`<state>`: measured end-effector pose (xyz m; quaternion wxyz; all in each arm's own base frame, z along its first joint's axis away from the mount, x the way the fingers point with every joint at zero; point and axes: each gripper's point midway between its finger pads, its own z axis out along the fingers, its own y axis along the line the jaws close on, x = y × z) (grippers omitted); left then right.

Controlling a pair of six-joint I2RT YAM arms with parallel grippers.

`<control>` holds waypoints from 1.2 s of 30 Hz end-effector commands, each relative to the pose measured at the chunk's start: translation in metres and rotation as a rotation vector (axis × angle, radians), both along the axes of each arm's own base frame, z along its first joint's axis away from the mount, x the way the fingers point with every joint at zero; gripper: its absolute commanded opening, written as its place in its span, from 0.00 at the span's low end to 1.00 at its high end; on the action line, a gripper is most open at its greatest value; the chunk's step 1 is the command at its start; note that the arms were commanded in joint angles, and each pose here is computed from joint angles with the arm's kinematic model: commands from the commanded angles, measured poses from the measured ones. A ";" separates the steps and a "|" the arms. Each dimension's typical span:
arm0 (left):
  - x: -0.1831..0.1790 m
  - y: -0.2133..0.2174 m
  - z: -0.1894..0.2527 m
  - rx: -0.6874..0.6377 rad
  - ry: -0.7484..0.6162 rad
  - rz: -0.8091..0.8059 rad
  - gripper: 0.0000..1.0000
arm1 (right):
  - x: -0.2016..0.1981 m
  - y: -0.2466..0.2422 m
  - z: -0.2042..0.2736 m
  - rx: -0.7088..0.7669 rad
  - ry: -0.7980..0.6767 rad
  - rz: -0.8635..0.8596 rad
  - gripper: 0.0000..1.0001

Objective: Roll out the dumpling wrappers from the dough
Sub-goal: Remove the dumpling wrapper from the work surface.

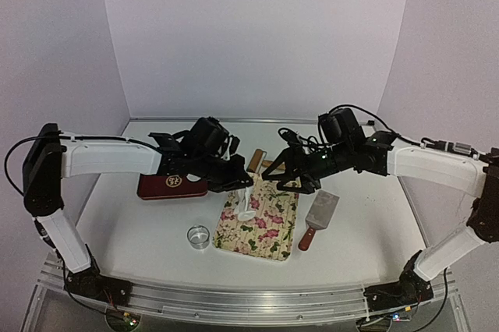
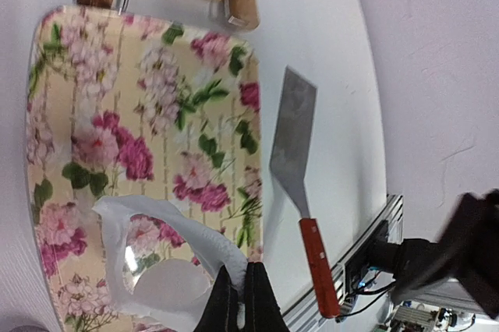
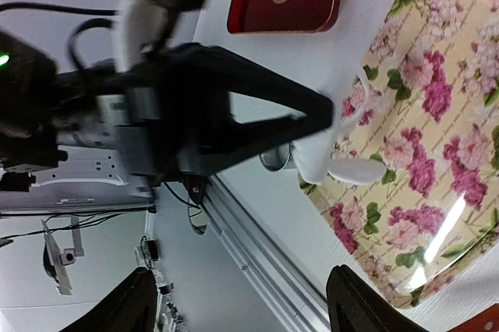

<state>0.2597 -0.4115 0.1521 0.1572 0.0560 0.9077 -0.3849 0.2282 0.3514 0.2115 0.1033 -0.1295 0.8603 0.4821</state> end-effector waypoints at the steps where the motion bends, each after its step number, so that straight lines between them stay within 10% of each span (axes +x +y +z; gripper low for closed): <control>1: -0.012 -0.010 -0.038 0.079 0.195 -0.067 0.00 | 0.008 -0.010 -0.002 -0.053 -0.186 0.001 0.66; 20: 0.033 -0.056 -0.070 0.180 0.047 -0.196 0.01 | 0.007 -0.046 -0.042 -0.180 -0.178 -0.136 0.68; 26: 0.035 -0.060 -0.063 0.177 0.041 -0.208 0.36 | 0.016 -0.048 -0.054 -0.237 -0.190 -0.153 0.67; 36: 0.046 -0.042 -0.005 0.175 -0.065 -0.115 0.65 | 0.029 -0.040 -0.086 -0.290 -0.025 -0.205 0.67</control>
